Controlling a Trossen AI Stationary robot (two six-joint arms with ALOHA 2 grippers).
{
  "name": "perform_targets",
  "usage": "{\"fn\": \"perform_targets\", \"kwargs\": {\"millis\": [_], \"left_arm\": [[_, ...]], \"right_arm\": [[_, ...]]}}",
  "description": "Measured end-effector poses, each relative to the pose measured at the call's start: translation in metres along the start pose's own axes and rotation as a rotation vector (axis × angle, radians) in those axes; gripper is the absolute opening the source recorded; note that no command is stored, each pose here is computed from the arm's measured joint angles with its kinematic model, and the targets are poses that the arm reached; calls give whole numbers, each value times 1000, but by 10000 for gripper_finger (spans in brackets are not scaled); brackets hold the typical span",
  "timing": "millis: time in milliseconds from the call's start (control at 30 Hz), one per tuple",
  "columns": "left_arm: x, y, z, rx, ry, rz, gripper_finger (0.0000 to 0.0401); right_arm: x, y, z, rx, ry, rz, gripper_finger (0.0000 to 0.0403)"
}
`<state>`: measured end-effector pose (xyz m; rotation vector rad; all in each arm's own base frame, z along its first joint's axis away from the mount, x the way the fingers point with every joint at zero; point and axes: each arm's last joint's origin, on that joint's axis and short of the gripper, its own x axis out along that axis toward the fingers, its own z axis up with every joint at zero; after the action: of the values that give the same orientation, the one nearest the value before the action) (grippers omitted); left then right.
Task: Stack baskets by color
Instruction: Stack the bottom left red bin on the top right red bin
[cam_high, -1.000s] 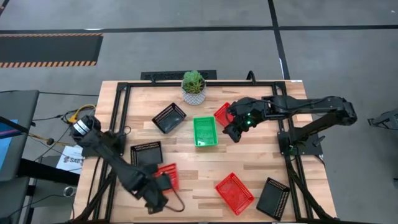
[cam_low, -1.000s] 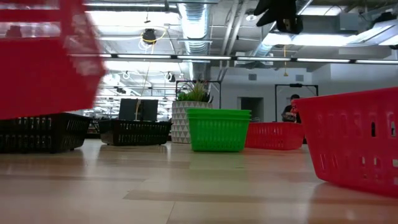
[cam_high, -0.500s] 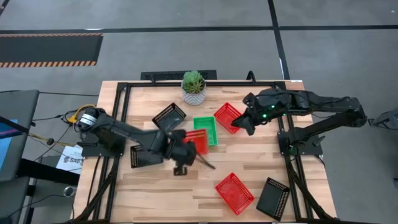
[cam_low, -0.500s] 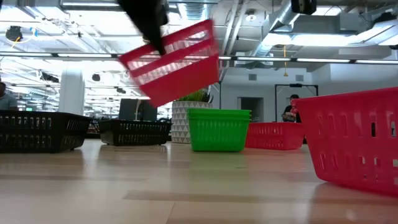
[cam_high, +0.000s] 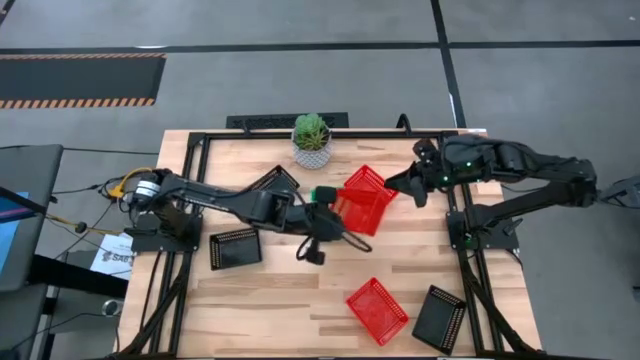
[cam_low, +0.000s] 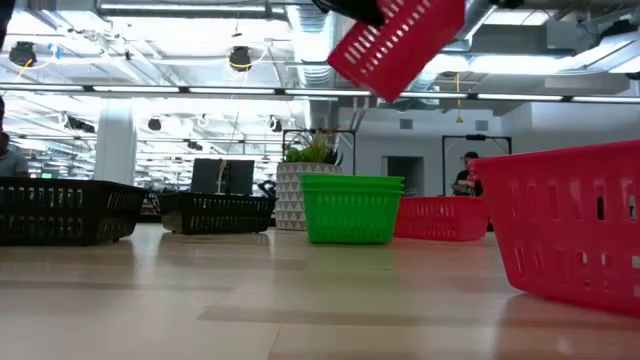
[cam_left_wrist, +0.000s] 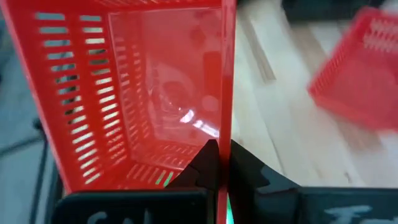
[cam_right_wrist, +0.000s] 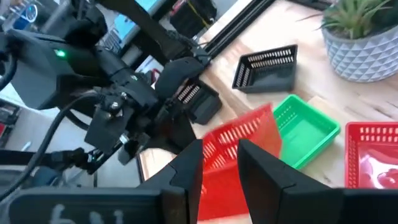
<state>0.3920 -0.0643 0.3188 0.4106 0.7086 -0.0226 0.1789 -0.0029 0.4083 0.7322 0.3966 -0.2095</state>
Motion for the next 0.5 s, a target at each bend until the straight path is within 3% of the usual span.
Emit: {"fn": "perform_targets", "kwargs": {"millis": [500], "left_arm": [[78,-13,7,171,2,-90,0]], "right_arm": [[-11,-6,4,17,-49,-28,123]]}}
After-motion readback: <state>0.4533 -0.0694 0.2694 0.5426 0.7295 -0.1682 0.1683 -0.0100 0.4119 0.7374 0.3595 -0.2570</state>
